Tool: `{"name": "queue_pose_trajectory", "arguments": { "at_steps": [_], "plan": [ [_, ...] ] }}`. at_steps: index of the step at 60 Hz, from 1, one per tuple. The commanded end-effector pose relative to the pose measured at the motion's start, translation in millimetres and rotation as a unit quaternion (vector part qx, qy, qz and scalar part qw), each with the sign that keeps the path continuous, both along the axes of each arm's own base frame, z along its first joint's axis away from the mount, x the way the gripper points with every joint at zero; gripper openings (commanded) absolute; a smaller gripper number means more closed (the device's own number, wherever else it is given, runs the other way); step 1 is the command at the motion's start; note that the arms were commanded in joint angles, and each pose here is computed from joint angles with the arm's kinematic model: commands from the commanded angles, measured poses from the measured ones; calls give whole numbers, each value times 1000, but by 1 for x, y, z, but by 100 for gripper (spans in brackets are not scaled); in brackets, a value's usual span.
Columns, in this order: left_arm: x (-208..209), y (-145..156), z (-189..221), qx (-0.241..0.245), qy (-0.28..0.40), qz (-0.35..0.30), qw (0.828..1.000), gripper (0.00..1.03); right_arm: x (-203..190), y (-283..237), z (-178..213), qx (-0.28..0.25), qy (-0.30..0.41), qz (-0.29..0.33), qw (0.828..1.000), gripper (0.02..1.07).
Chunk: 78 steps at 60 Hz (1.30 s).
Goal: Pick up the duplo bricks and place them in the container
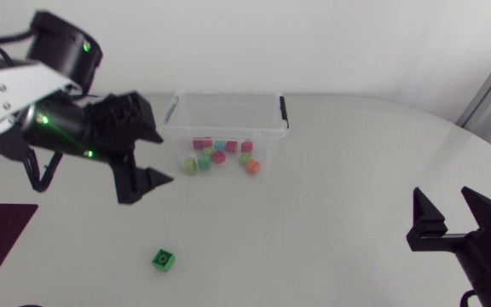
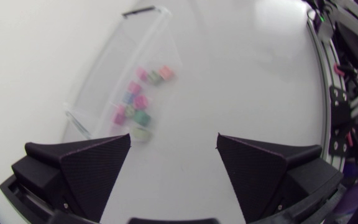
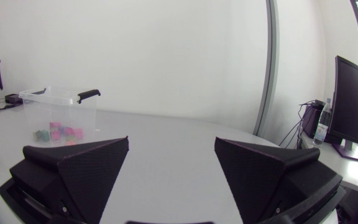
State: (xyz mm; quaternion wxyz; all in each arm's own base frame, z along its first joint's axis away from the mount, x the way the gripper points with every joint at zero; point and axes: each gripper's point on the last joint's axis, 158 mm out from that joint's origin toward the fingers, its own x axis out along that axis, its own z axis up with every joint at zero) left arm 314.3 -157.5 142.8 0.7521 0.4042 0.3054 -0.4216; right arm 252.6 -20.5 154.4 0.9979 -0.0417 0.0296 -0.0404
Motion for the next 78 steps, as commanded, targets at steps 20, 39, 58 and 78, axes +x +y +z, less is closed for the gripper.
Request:
{"name": "queue_pose_trajectory", "arguments": {
  "at_steps": [20, 39, 58, 78],
  "plan": [
    [-71, 34, -125, 145, 113, -156, 970, 97, 1, 2, -6, 11, 1, 4, 1000, 102],
    [-96, 28, -163, 211, 134, -239, 938, 96, 1, 2, -6, 11, 0, 4, 1000, 102],
    [-93, 28, -179, 223, 155, -254, 928, 87, 1, 2, -6, 11, 1, 4, 1000, 102],
    [-87, 23, -181, 224, 156, -257, 927, 54, 1, 2, -6, 11, 1, 4, 1000, 102]
  ]
}}
